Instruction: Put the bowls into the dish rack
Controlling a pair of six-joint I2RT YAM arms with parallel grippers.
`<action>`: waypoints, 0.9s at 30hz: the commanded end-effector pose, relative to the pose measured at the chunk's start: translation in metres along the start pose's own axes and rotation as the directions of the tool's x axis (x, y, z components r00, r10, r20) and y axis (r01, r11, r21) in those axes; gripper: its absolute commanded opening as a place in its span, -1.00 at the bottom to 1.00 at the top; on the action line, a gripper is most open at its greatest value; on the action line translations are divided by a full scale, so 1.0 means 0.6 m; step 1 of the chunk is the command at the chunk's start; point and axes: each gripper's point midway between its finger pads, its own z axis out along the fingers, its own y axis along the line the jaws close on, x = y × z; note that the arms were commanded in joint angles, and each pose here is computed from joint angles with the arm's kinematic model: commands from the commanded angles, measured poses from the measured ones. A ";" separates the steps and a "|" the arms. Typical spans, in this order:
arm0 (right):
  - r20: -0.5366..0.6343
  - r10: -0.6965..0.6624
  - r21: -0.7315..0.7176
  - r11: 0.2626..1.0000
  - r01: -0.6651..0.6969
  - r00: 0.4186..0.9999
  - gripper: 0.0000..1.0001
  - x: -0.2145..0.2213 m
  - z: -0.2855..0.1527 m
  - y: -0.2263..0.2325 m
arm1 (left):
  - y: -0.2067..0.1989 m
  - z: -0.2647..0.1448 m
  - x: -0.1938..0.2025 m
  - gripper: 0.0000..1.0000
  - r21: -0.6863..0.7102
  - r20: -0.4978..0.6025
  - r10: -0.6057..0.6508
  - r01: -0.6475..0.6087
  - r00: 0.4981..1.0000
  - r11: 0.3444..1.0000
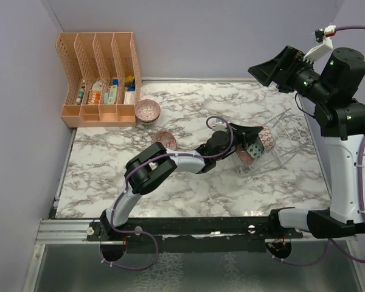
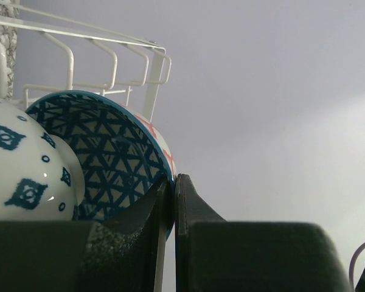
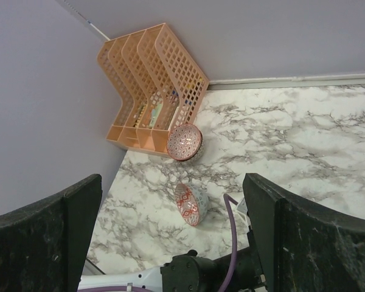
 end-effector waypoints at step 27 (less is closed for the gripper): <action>-0.012 -0.007 -0.010 1.000 0.007 1.000 0.99 0.010 -0.005 0.002 | -0.017 -0.007 0.034 -0.21 -0.089 -0.094 0.000 -0.009 0.996 0.996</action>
